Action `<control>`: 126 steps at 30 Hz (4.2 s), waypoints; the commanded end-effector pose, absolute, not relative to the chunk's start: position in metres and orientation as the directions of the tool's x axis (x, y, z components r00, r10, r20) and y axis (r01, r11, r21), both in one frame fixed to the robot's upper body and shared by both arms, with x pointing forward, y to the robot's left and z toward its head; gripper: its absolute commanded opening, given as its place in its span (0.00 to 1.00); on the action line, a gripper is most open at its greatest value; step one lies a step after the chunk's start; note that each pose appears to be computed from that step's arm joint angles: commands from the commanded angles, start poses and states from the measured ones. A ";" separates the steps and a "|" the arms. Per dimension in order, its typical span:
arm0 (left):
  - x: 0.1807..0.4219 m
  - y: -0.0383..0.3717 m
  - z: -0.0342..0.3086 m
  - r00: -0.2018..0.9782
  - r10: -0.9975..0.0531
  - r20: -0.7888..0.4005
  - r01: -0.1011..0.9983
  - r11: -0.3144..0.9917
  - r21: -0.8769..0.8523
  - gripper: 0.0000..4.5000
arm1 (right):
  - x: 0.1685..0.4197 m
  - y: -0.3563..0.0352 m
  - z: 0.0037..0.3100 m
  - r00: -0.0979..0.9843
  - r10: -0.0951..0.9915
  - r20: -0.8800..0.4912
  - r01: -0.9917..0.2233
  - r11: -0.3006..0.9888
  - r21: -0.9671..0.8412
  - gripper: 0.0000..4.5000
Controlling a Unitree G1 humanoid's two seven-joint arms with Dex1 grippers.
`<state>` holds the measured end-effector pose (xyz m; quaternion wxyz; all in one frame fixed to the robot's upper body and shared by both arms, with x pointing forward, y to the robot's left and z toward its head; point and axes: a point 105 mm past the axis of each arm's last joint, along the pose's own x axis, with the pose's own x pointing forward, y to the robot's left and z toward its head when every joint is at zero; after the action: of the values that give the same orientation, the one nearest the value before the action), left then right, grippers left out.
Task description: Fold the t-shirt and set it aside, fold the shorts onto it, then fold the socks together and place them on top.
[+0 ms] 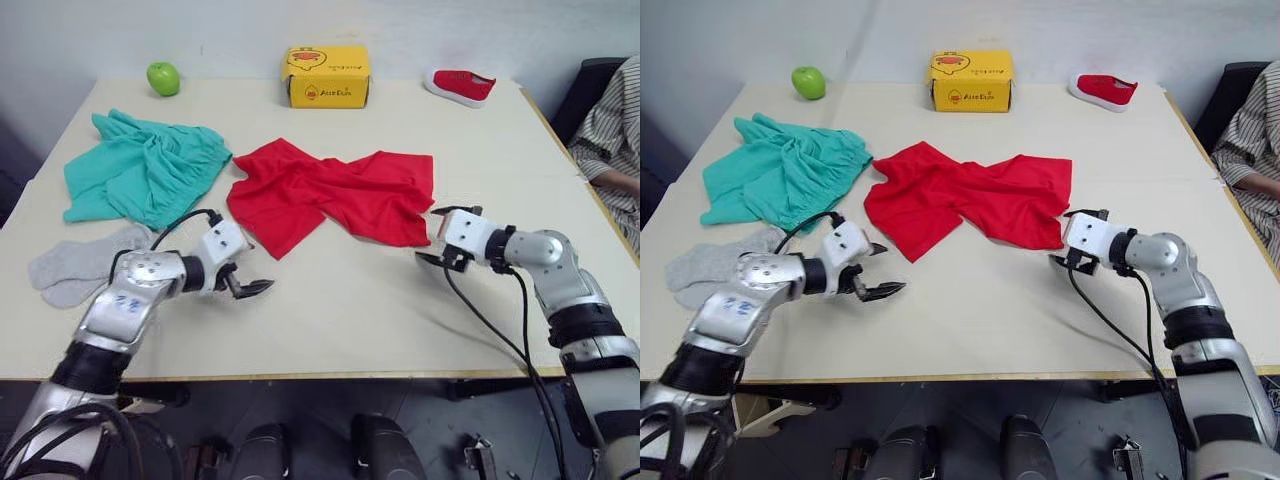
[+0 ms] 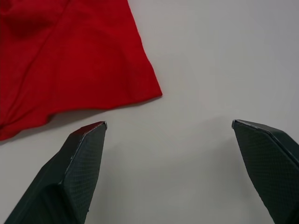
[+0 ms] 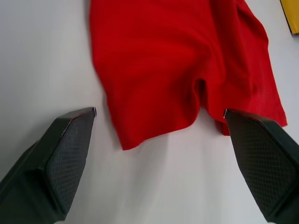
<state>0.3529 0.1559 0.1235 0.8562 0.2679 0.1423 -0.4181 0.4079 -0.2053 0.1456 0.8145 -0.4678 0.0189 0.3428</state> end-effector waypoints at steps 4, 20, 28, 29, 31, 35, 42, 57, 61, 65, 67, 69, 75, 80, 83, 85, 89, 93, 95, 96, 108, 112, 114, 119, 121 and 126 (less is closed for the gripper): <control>0.371 0.151 0.127 0.665 -0.597 -0.448 0.746 0.516 0.420 1.00 | 0.419 -0.208 0.119 0.776 0.456 -0.435 -0.595 0.302 -0.745 0.99; 0.377 0.177 0.141 0.757 -0.520 -0.396 0.653 0.616 0.440 1.00 | 0.432 -0.177 0.111 0.782 0.454 -0.427 -0.571 0.245 -0.784 0.31; 0.373 0.167 0.140 0.718 -0.579 -0.386 0.695 0.626 0.354 1.00 | 0.426 -0.177 0.111 0.765 0.488 -0.420 -0.579 0.238 -0.779 0.01; 0.372 0.163 0.138 0.705 -0.589 -0.395 0.708 0.618 0.342 1.00 | 0.426 -0.176 0.112 0.764 0.493 -0.417 -0.579 0.237 -0.780 0.01; 0.371 0.158 0.135 0.692 -0.595 -0.409 0.721 0.607 0.336 1.00 | 0.424 -0.175 0.115 0.761 0.506 -0.406 -0.575 0.237 -0.783 0.01; 0.379 0.147 0.124 0.685 -0.575 -0.447 0.726 0.588 0.357 1.00 | 0.421 -0.174 0.128 0.777 0.528 -0.342 -0.517 0.224 -0.826 0.01; 0.395 0.150 0.104 0.705 -0.509 -0.493 0.701 0.607 0.374 1.00 | 0.411 -0.187 0.126 0.781 0.518 -0.349 -0.517 0.222 -0.827 0.01; 0.408 0.170 0.048 0.690 -0.434 -0.579 0.689 0.637 0.345 0.03 | 0.394 -0.190 0.129 0.761 0.547 -0.349 -0.542 0.239 -0.805 0.00; 0.411 0.177 0.055 0.714 -0.446 -0.541 0.675 0.644 0.360 0.00 | 0.390 -0.191 0.129 0.759 0.551 -0.347 -0.549 0.255 -0.796 0.00; 0.406 0.189 0.078 0.730 -0.511 -0.453 0.673 0.653 0.347 0.00 | 0.387 -0.194 0.135 0.765 0.560 -0.317 -0.535 0.279 -0.798 0.00; 0.401 0.194 0.091 0.738 -0.542 -0.401 0.669 0.666 0.331 0.00 | 0.386 -0.195 0.139 0.767 0.565 -0.304 -0.531 0.293 -0.795 0.00; 0.392 0.200 0.111 0.734 -0.599 -0.320 0.677 0.684 0.271 0.00 | 0.383 -0.197 0.143 0.760 0.583 -0.286 -0.532 0.307 -0.789 0.00; 0.352 0.236 0.152 0.737 -0.654 -0.168 0.675 0.726 0.132 0.00 | 0.377 -0.204 0.160 0.754 0.620 -0.217 -0.530 0.379 -0.758 0.00; 0.316 0.250 0.164 0.719 -0.685 -0.115 0.693 0.719 0.052 0.00 | 0.354 -0.197 0.162 0.666 0.710 -0.230 -0.601 0.327 -0.729 0.00; 0.291 0.253 0.157 0.693 -0.706 -0.147 0.717 0.696 0.038 0.00 | 0.329 -0.193 0.157 0.575 0.774 -0.267 -0.688 0.281 -0.669 0.00; 0.278 0.255 0.154 0.679 -0.715 -0.166 0.729 0.683 0.041 0.00 | 0.315 -0.192 0.154 0.522 0.802 -0.290 -0.735 0.251 -0.631 0.00; 0.254 0.261 0.138 0.661 -0.705 -0.257 0.738 0.672 0.058 0.00 | 0.296 -0.204 0.148 0.495 0.798 -0.343 -0.791 0.251 -0.558 0.00; 0.221 0.261 0.113 0.546 -0.710 -0.443 0.815 0.574 0.085 0.00 | 0.272 -0.214 0.134 0.412 0.791 -0.452 -0.887 0.234 -0.398 0.00; 0.209 0.259 0.107 0.484 -0.716 -0.502 0.847 0.527 0.066 0.00 | 0.260 -0.217 0.124 0.350 0.776 -0.524 -0.929 0.215 -0.302 0.00; 0.206 0.257 0.107 0.462 -0.721 -0.517 0.857 0.513 0.050 0.00 | 0.255 -0.219 0.120 0.321 0.761 -0.564 -0.943 0.202 -0.264 0.00; 0.372 0.279 0.259 0.893 -0.450 0.006 0.404 0.806 0.433 0.00 | 0.397 -0.230 0.295 0.806 0.587 0.080 -0.387 0.624 -0.679 0.00; 0.404 0.295 0.364 0.889 -0.232 0.394 0.050 0.906 0.420 0.00 | 0.413 -0.239 0.391 0.800 0.397 0.450 -0.052 0.793 -0.608 0.00; 0.392 0.296 0.421 0.782 -0.178 0.597 -0.072 0.926 0.371 0.00 | 0.405 -0.242 0.429 0.742 0.329 0.584 0.090 0.814 -0.573 0.00; 0.348 0.295 0.485 0.562 -0.228 0.795 -0.199 0.896 0.397 0.00 | 0.382 -0.244 0.467 0.631 0.304 0.714 0.273 0.774 -0.571 0.00; 0.341 0.294 0.482 0.555 -0.293 0.779 -0.195 0.864 0.464 0.00 | 0.380 -0.245 0.460 0.628 0.331 0.704 0.283 0.746 -0.603 0.00; 0.346 0.293 0.405 0.688 -0.495 0.530 -0.028 0.712 0.701 0.00 | 0.395 -0.241 0.374 0.726 0.479 0.493 0.098 0.637 -0.764 0.00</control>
<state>0.3616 0.2811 0.4068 0.8535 0.3430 -0.3691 -0.1333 0.4003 -0.2224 0.3897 0.8275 -0.4057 -0.3718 0.1115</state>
